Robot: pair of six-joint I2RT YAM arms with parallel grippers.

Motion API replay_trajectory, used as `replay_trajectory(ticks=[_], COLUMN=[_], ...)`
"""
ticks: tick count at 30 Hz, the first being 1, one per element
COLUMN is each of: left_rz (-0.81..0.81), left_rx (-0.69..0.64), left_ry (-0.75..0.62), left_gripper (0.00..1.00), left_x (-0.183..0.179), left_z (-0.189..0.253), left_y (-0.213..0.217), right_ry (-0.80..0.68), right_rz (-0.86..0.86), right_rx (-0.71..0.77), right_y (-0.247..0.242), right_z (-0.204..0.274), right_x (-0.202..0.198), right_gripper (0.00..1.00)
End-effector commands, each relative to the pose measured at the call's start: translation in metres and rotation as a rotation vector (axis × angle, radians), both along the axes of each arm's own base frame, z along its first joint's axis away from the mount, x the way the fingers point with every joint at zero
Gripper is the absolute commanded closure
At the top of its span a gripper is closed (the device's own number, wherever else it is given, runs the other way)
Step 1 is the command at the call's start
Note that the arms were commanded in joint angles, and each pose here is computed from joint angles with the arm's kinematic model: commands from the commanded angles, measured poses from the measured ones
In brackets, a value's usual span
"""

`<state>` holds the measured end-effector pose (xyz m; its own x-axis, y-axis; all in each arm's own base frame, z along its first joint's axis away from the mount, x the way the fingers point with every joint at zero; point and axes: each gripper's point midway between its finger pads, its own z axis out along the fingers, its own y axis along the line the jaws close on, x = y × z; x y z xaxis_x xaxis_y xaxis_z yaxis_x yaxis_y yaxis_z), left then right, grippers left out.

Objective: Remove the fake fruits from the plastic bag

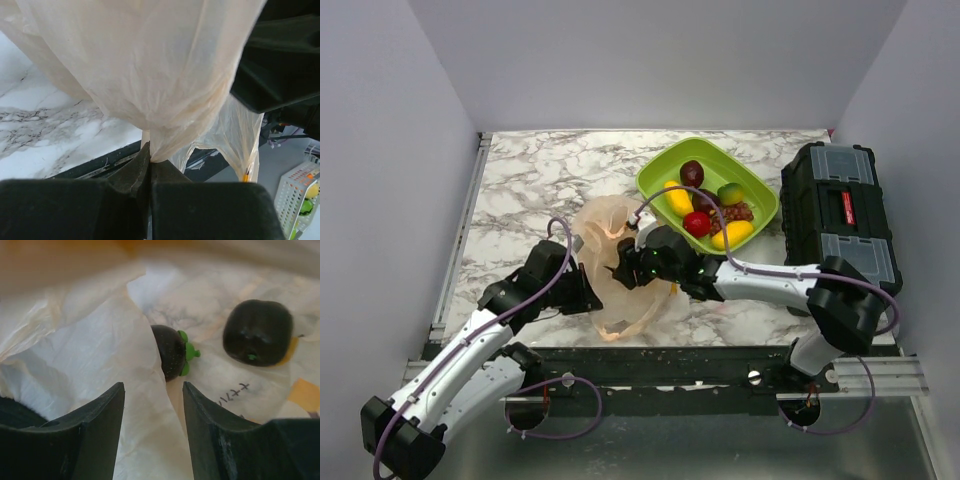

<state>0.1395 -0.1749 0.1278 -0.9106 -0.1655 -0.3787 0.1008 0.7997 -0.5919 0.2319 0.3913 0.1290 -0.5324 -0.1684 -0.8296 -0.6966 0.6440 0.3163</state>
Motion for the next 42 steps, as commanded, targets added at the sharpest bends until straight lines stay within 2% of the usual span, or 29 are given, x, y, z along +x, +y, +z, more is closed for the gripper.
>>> replay_trajectory(ticks=[1,3,5,6,9,14,17,20,23,26,29,31,35,38,40,42], left_rz=[-0.014,-0.003,0.033,0.049,0.095,0.169,0.15,0.144,0.126,0.133,0.165,0.206,0.33,0.353,0.354,0.355], left_rx=[0.022,0.039,0.067,0.082,0.12,0.211,0.268,0.35,0.37,0.32,0.256,0.241,0.242,0.187,0.175,0.191], left_ry=[0.044,0.025,-0.02,-0.046,-0.147,-0.309,-0.326,-0.249,-0.176,-0.118,-0.059,-0.029,-0.018,-0.006,0.035,0.055], left_gripper=[0.97,0.87,0.62,0.53,0.34,0.24,0.21,0.21,0.23,0.23,0.24,0.27,0.35,0.5,0.75,0.91], left_x=[-0.008,-0.005,0.003,0.007,0.021,0.053,0.066,0.068,0.064,0.06,0.057,0.057,0.069,0.076,0.075,0.072], left_z=[0.0,0.006,0.017,0.022,0.043,0.073,0.071,0.043,0.018,-0.002,-0.02,-0.035,-0.058,-0.071,-0.08,-0.089], left_y=[0.003,0.006,0.013,0.017,0.028,0.045,0.045,0.05,0.048,0.039,0.03,0.029,0.037,0.03,0.028,0.03], right_ry=[0.012,0.027,0.029,0.028,0.046,0.067,0.093,0.131,0.148,0.143,0.109,0.069,0.017,-0.001,-0.002,-0.011], right_rz=[0.034,0.055,0.069,0.074,0.081,0.079,0.068,0.054,0.036,0.03,-0.002,-0.024,-0.08,-0.113,-0.171,-0.221], right_rx=[0.012,-0.005,-0.023,-0.031,-0.039,-0.084,-0.079,-0.064,-0.047,-0.028,0.013,0.045,0.056,0.039,0.009,-0.005], right_y=[0.031,0.039,0.044,0.046,0.047,0.046,0.046,0.044,0.042,0.042,0.037,0.033,0.021,0.015,0.009,0.003], right_z=[-0.011,-0.023,-0.03,-0.032,-0.043,-0.069,-0.083,-0.091,-0.094,-0.084,-0.06,-0.042,-0.023,-0.025,-0.028,-0.032], right_x=[-0.006,-0.014,-0.022,-0.025,-0.031,-0.038,-0.04,-0.044,-0.046,-0.046,-0.041,-0.036,-0.027,-0.023,-0.015,-0.008], right_gripper=[0.48,0.52,0.57,0.59,0.62,0.7,0.73,0.73,0.71,0.62,0.49,0.42,0.35,0.35,0.36,0.36])
